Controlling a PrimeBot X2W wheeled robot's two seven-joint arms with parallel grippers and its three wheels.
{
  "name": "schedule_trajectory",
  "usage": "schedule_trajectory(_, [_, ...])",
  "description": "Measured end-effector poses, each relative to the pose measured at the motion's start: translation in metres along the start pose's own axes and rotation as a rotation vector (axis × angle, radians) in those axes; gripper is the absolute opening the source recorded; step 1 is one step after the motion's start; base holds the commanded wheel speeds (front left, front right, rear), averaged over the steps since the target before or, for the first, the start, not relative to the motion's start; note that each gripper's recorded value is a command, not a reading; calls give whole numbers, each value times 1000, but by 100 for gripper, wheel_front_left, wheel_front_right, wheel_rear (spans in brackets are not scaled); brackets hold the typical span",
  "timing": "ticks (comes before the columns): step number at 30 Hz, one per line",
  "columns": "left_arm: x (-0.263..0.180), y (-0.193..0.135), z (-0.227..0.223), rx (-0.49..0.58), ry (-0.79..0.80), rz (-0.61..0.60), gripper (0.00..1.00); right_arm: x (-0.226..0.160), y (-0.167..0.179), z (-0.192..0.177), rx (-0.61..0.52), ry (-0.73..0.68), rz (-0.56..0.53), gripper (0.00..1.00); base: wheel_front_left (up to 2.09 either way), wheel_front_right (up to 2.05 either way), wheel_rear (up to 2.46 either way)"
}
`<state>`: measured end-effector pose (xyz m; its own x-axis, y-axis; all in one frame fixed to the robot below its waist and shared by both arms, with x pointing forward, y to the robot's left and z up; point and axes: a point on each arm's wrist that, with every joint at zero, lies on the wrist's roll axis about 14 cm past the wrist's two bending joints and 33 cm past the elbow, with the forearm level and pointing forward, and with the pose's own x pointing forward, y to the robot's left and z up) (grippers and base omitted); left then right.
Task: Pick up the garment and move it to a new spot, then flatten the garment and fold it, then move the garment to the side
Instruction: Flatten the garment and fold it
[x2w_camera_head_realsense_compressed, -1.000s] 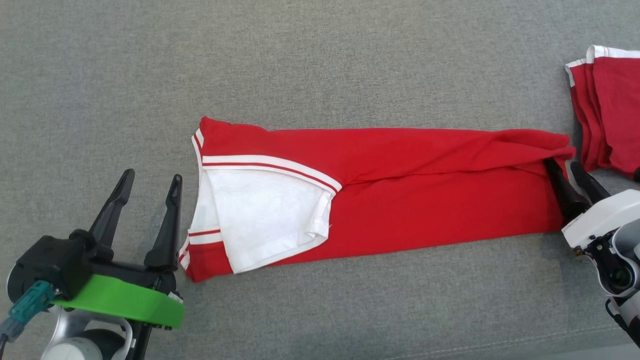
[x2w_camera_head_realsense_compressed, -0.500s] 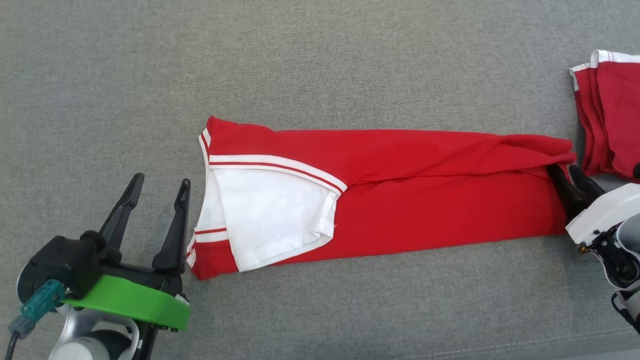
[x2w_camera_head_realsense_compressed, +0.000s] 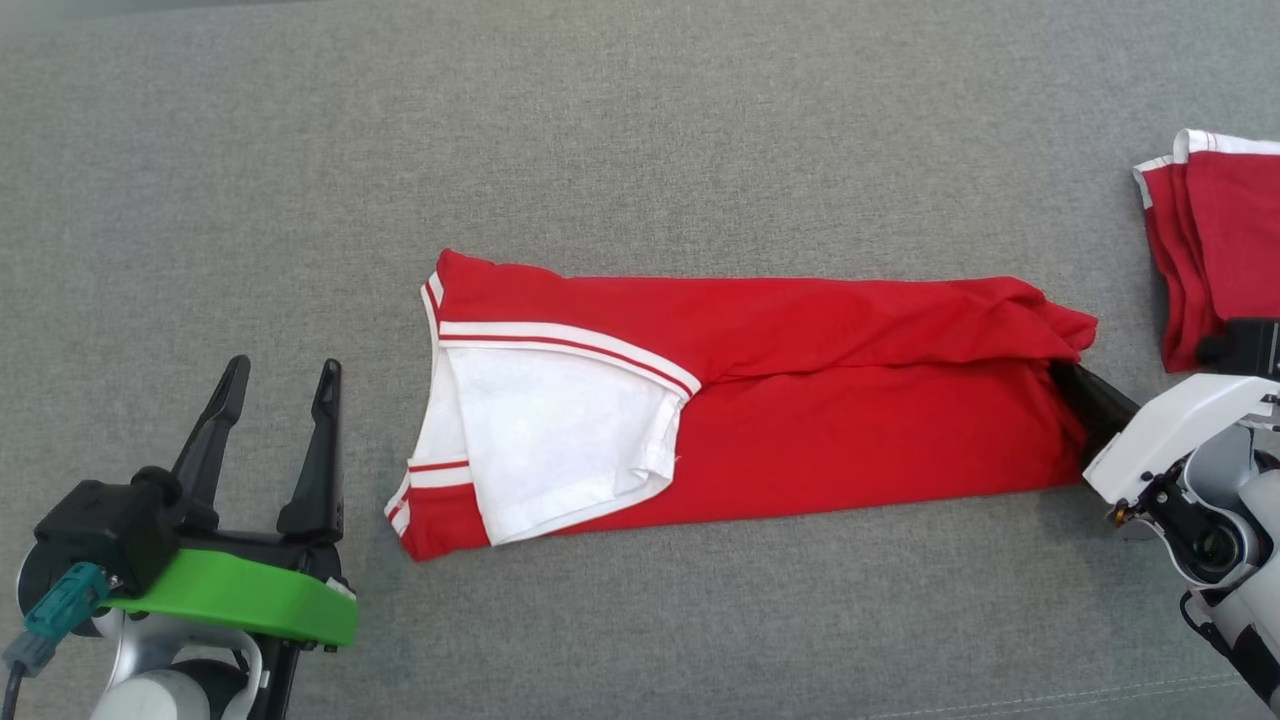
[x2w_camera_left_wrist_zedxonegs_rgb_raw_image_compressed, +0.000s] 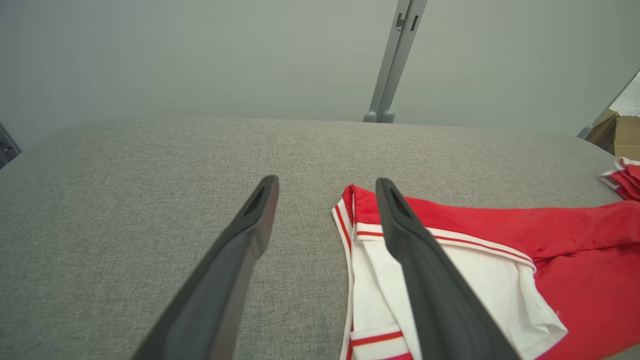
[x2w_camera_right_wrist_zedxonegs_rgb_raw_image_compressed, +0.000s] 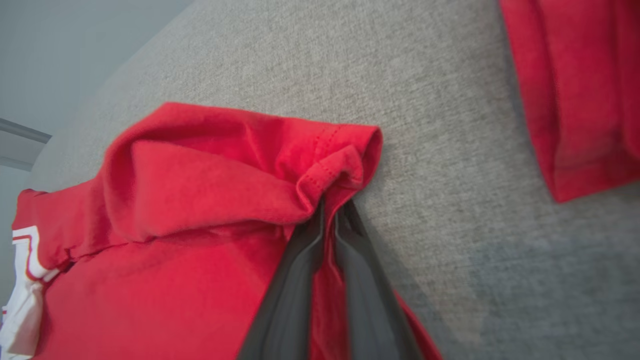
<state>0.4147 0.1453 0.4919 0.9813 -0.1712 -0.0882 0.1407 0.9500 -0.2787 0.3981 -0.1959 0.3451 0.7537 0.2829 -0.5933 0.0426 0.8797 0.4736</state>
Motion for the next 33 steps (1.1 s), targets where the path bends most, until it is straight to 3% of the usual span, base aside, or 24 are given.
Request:
schedule_trajectory(8, [-9,-1,10,-28,-40,19,100,-12,12,27,19,-54,41,0,0,0,0])
schedule_trajectory(23, [-21,-1,17,-43,-69,29,100,-67,-55,99,30,-185,-116,0,0,0,0])
schedule_trajectory(27, [-17,-3,13,-48,-60,19,100,-61,-31,97,35,-168,-36,0,0,0,0])
schedule_trajectory(33, [-10,-9,6,-43,-34,-8,100,-40,72,57,41,-44,259,0,0,0,0])
